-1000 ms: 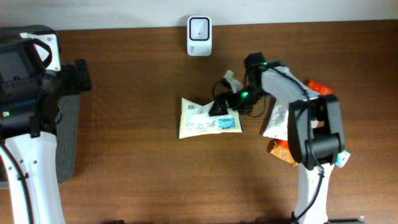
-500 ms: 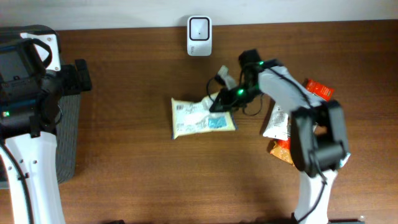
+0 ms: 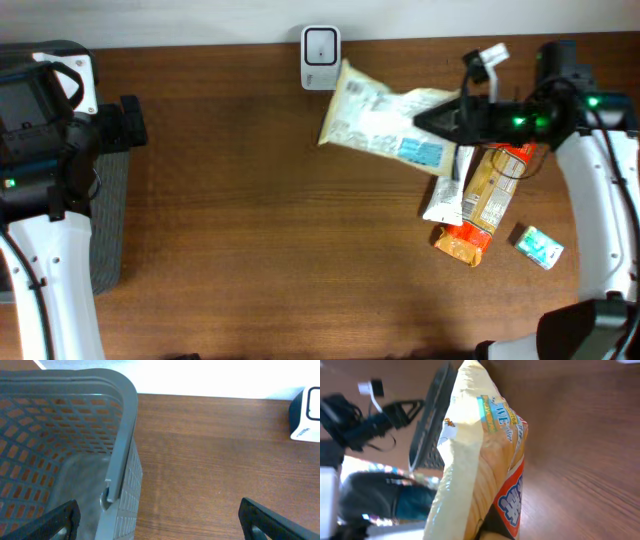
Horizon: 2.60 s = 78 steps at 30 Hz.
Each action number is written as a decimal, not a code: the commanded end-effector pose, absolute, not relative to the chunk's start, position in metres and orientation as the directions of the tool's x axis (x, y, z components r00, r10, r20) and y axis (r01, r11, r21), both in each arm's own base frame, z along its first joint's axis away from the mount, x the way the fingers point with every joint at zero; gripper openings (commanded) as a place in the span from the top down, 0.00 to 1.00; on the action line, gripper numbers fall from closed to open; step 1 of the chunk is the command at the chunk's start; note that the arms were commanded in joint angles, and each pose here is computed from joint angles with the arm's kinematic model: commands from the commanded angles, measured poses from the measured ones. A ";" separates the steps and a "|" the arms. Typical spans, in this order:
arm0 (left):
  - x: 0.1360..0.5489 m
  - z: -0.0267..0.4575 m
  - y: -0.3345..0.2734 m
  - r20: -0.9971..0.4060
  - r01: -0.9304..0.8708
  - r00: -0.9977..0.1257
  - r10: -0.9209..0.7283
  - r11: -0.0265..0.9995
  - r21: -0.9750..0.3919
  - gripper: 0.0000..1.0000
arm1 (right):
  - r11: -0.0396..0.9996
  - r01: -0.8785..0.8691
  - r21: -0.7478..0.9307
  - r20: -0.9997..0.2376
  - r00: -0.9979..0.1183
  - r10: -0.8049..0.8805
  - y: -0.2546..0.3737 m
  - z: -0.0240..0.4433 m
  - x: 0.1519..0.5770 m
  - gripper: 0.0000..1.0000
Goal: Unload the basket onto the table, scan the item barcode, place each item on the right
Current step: 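Lift the white snack bag toward the scanner, then hold the snack bag's barcode against the white scanner, then lower the snack bag beside the other items and release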
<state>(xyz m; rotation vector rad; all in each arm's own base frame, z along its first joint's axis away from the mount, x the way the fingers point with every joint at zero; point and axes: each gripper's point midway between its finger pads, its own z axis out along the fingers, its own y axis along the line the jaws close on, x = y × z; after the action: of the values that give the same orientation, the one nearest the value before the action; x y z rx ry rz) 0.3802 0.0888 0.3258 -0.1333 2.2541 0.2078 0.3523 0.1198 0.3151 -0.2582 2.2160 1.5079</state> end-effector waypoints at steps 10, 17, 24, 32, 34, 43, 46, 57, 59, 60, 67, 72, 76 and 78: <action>0.380 0.331 0.090 -0.778 -0.168 -0.628 -0.015 0.979 0.117 0.01 | 0.516 -0.357 0.778 -0.465 -0.881 0.092 0.129 0.300 0.373 0.96; 0.380 0.331 0.090 -0.778 -0.168 -0.628 -0.015 0.979 0.117 0.01 | 0.973 -0.099 -0.209 -0.774 -0.591 -0.227 0.126 0.270 0.467 0.96; 0.380 0.331 0.090 -0.778 -0.168 -0.628 -0.015 0.979 0.117 0.01 | 0.621 -0.096 -0.778 -0.579 -0.274 -0.768 0.182 0.247 0.568 0.96; 0.380 0.331 0.090 -0.778 -0.168 -0.628 -0.015 0.979 0.117 0.01 | 0.305 -0.055 -0.951 -0.293 -0.159 -0.943 0.202 0.205 0.605 0.96; 0.380 0.331 0.090 -0.778 -0.168 -0.628 -0.015 0.979 0.117 0.01 | 0.304 -0.058 -0.951 -0.292 -0.158 -0.943 0.203 0.203 0.605 0.96; 0.380 0.331 0.090 -0.778 -0.168 -0.628 -0.015 0.979 0.117 0.01 | 0.181 -0.082 -0.980 -0.172 -0.107 -0.979 0.217 0.199 0.604 0.96; 0.380 0.331 0.090 -0.778 -0.168 -0.628 -0.015 0.979 0.117 0.01 | 0.167 -0.075 -0.983 -0.160 -0.098 -0.982 0.220 0.201 0.604 0.96; 0.380 0.331 0.090 -0.778 -0.168 -0.628 -0.015 0.979 0.117 0.01 | 0.315 0.019 -0.949 -0.315 -0.152 -0.937 0.217 0.225 0.596 0.96; 0.380 0.331 0.090 -0.778 -0.168 -0.628 -0.015 0.979 0.117 0.01 | 0.413 0.066 -0.908 -0.419 -0.146 -0.896 0.213 0.248 0.592 0.96; 0.380 0.331 0.090 -0.778 -0.168 -0.628 -0.015 0.979 0.117 0.01 | 0.471 0.097 -0.877 -0.480 -0.130 -0.867 0.210 0.269 0.587 0.96; 0.380 0.331 0.090 -0.778 -0.168 -0.628 -0.015 0.979 0.117 0.01 | 0.897 -0.142 -0.419 -0.866 -0.233 -0.442 0.199 0.323 0.511 0.96; 0.380 0.331 0.090 -0.778 -0.168 -0.628 -0.015 0.979 0.117 0.01 | 0.957 -0.255 0.136 -0.883 -0.470 0.000 0.159 0.353 0.432 0.96; 0.380 0.331 0.090 -0.778 -0.168 -0.628 -0.015 0.979 0.117 0.01 | 0.981 0.002 0.195 -0.697 -0.703 0.140 0.070 0.296 0.408 0.96; 0.380 0.331 0.090 -0.778 -0.168 -0.628 -0.015 0.979 0.117 0.01 | 0.968 0.086 0.235 -0.560 -0.803 0.207 0.048 0.257 0.396 0.96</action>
<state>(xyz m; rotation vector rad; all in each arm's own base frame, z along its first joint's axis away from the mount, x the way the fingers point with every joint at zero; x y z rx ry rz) 0.3800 0.0899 0.3259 -0.1368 2.2539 0.2151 0.4003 0.0620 0.2853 0.0711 2.3953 0.1596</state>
